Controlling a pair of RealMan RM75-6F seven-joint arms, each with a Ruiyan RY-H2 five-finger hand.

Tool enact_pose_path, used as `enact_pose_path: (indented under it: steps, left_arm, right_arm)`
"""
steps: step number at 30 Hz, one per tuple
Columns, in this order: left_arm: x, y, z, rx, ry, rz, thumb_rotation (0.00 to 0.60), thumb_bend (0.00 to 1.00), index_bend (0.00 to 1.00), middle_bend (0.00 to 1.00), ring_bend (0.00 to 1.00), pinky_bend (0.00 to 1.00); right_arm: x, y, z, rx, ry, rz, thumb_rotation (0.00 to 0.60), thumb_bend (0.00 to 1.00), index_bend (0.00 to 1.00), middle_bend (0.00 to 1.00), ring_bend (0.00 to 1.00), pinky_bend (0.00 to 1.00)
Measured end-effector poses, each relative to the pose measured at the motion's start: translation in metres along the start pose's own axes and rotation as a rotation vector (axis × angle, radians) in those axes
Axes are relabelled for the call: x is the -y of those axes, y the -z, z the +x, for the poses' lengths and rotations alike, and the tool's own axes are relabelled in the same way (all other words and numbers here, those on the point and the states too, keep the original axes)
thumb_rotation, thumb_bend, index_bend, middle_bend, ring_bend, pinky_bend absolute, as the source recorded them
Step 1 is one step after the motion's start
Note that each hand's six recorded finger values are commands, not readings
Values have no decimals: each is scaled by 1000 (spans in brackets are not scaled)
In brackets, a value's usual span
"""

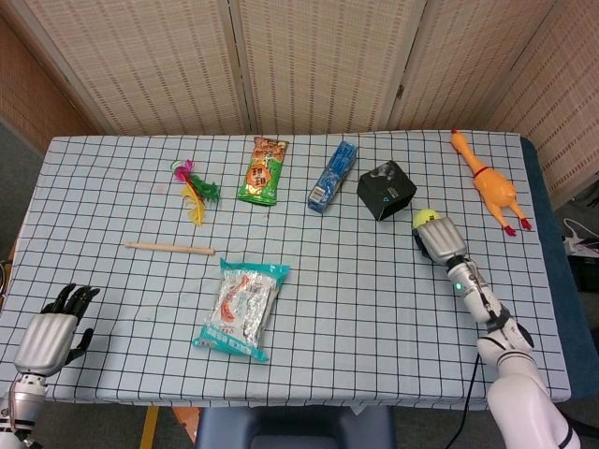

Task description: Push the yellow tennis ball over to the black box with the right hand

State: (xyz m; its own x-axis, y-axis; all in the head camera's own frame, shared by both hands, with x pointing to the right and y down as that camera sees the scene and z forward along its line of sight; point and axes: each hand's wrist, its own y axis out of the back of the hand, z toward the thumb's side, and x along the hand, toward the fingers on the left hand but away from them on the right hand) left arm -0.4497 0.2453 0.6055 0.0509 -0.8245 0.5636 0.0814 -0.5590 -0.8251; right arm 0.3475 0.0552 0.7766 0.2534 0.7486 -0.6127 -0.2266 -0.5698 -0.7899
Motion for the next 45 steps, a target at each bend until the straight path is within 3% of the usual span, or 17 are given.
enact_pose_path:
  steps: [15,25,45]
  left_arm:
    - [-6,-4,-7,29,-25,-15,600,474,149,126,53,343]
    - [-4,0,-4,16,-15,-16,600,473,149,126,53,342]
    - [1,0,-3,4,1,1,600,474,151,126,53,343]
  right_arm:
    - [2,37,40,20,35,59,600,921,948,828,789,815]
    - [-7,56,30,109,25,65,600,922,948,829,789,815]
    - [-5,52,16,144,-8,75,600,921,948,829,789,815]
